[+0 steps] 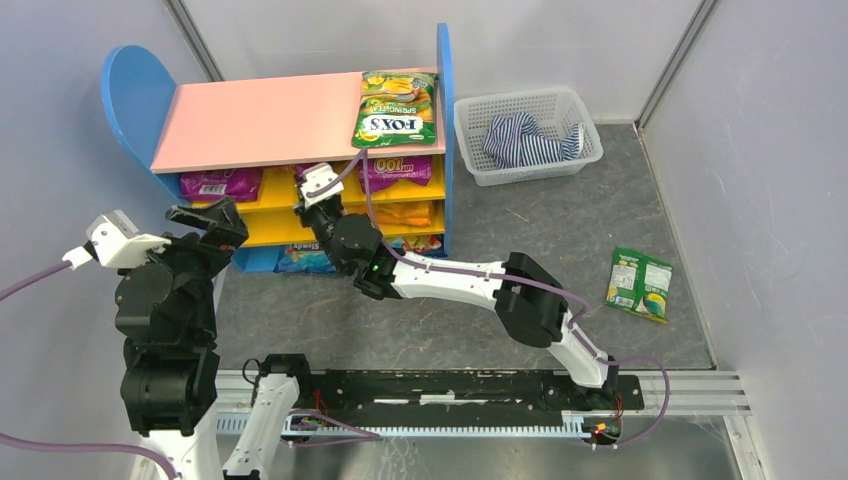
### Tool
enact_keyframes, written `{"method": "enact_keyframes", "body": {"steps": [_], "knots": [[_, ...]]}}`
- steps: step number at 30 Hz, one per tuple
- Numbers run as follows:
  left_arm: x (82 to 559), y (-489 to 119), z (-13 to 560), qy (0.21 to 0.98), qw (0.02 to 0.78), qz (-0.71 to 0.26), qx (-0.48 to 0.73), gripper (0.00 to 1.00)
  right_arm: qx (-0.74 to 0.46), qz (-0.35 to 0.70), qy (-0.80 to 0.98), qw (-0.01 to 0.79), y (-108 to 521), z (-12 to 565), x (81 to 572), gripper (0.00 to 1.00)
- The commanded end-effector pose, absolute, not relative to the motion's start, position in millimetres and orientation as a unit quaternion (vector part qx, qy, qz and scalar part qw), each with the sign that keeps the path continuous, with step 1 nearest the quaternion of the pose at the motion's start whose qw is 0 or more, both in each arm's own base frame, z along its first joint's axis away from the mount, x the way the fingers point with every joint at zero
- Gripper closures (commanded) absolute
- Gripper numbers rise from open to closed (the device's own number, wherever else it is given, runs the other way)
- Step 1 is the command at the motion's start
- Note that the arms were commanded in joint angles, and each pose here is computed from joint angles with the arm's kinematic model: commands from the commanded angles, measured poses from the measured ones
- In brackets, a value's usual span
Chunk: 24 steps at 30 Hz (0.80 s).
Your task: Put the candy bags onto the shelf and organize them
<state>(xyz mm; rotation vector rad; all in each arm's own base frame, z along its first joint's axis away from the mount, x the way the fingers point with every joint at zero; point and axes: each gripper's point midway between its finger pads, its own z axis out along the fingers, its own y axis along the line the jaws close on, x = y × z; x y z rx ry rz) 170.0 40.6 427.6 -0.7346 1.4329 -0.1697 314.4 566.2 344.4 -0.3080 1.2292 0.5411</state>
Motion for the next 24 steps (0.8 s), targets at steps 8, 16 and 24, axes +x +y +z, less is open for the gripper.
{"method": "enact_keyframes", "body": {"steps": [8, 16, 24], "knots": [[163, 40, 442, 0.629, 0.709, -0.073, -0.309, 0.00, -0.266, 0.367, 0.450, 0.769, 555, 395, 244, 0.99], [164, 28, 447, 0.624, 0.712, -0.114, -0.301, 0.00, -0.331, 0.443, 0.415, 0.722, 528, 394, 209, 0.99], [168, 18, 449, 0.623, 0.710, -0.145, -0.294, 0.00, -0.294, 0.388, 0.487, 0.725, 505, 368, 269, 0.99]]}}
